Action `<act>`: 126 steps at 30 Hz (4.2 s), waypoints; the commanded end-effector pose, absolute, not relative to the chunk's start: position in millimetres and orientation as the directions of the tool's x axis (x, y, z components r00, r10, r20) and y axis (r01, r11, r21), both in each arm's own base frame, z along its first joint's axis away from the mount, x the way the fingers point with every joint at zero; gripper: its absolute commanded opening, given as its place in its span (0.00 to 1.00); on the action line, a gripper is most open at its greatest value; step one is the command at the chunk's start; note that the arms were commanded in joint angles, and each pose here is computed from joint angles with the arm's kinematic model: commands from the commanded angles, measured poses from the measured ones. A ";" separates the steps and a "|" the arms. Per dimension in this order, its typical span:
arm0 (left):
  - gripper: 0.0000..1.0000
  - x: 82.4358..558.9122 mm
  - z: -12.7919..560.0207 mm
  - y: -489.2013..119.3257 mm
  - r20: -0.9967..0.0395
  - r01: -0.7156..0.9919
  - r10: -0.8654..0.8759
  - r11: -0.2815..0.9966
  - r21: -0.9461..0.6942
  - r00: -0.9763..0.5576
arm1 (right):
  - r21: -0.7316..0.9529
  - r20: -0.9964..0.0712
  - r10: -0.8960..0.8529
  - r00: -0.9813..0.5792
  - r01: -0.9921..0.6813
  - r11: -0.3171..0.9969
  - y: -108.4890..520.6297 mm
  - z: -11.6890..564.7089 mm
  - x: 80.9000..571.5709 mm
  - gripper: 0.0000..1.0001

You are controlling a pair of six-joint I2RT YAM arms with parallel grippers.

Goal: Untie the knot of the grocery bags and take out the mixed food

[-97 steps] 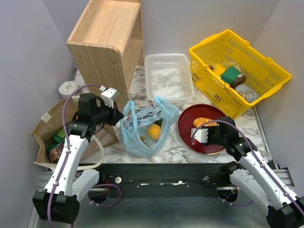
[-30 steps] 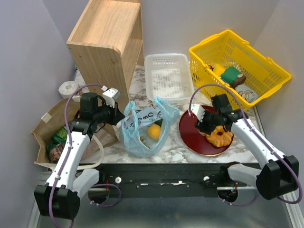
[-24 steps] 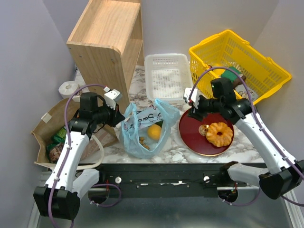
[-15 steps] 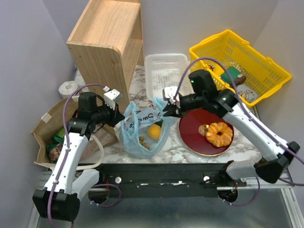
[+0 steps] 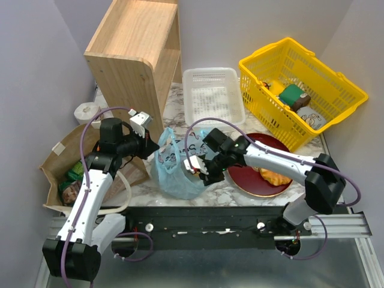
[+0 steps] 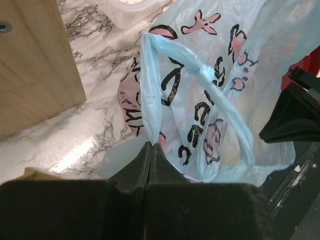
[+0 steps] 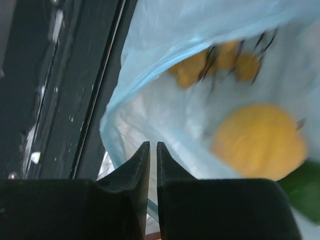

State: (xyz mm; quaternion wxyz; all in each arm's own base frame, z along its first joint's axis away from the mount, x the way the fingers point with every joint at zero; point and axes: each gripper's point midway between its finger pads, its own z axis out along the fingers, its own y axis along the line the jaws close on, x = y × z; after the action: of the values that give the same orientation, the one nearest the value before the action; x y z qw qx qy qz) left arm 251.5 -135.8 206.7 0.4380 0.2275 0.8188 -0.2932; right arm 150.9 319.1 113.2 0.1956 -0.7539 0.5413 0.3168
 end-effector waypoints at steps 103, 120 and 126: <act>0.00 232.2 200.4 -120.0 -0.834 0.657 0.182 0.709 -0.256 -0.522 | -0.578 -0.718 -0.696 0.012 -0.567 0.587 237.5 224.6 613.1 0.86; 0.00 233.9 225.8 -131.1 -0.865 0.692 0.147 0.670 -0.270 -0.480 | -0.301 -0.924 -0.209 0.320 -0.946 -0.118 386.7 376.8 223.6 0.43; 0.00 240.5 238.9 -133.2 -0.876 0.690 0.126 0.671 -0.270 -0.465 | -0.191 -0.842 -0.430 0.327 -0.925 -0.330 379.9 256.2 195.1 0.22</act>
State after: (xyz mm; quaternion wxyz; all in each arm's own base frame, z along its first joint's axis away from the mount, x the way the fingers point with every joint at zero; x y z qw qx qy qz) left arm 236.2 -127.1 215.4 0.4296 0.2534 0.8132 -0.2999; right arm 221.0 396.2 365.2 0.5067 -0.6739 0.4176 0.3388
